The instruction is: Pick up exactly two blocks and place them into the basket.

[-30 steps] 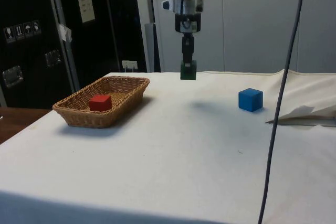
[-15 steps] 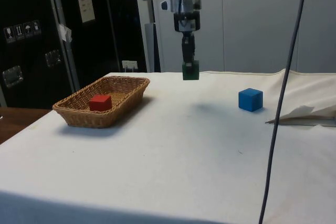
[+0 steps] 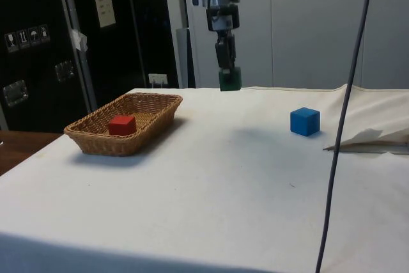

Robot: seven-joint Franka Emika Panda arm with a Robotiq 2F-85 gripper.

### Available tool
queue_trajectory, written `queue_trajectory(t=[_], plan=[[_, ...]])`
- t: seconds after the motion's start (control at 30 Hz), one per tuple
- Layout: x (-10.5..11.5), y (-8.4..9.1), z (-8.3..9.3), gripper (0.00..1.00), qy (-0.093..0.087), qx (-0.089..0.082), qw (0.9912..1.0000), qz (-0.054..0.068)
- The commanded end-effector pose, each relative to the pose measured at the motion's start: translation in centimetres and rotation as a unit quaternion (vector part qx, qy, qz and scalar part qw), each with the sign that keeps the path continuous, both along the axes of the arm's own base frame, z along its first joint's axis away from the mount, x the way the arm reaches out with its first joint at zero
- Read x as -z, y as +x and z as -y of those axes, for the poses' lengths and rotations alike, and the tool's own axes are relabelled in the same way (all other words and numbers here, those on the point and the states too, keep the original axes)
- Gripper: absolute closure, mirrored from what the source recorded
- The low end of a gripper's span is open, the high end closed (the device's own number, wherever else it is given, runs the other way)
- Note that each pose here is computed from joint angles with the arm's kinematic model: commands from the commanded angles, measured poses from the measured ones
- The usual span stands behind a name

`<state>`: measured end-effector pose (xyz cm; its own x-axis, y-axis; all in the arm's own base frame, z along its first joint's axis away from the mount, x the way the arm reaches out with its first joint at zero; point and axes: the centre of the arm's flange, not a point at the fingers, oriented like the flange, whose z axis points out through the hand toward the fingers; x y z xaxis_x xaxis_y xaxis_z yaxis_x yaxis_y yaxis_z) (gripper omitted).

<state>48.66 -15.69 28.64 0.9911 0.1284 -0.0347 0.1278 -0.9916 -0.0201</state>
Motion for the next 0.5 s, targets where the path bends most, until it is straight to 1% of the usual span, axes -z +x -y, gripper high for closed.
queue_trajectory(t=[0.0, 0.03, 0.07, 0.1, 0.13, 0.23, 0.37, 0.4, 0.43, 0.47], plan=[[-0.2, 0.1, 0.0, 1.00, -0.005, 0.005, 0.99997, -0.004], [-0.4, 0.1, -0.1, 1.00, -0.004, 0.007, 0.99995, -0.005], [-0.6, 0.1, -0.3, 1.00, -0.002, 0.012, 0.99990, -0.008], [-0.5, 0.1, -0.3, 1.00, 0.002, 0.009, 0.99995, -0.003], [-0.7, 0.1, -0.3, 1.00, -0.001, 0.014, 0.99987, -0.008], [-1.1, 0.2, -0.5, 1.00, 0.002, 0.020, 0.99973, -0.011], [-2.1, 1.1, -1.0, 1.00, 0.001, 0.030, 0.99953, -0.007], [-2.0, 1.0, -1.0, 1.00, 0.006, 0.028, 0.99959, -0.004], [-2.2, 1.3, -1.1, 1.00, 0.001, 0.032, 0.99947, -0.006], [-2.3, 1.5, -1.2, 1.00, 0.000, 0.034, 0.99941, -0.006]])
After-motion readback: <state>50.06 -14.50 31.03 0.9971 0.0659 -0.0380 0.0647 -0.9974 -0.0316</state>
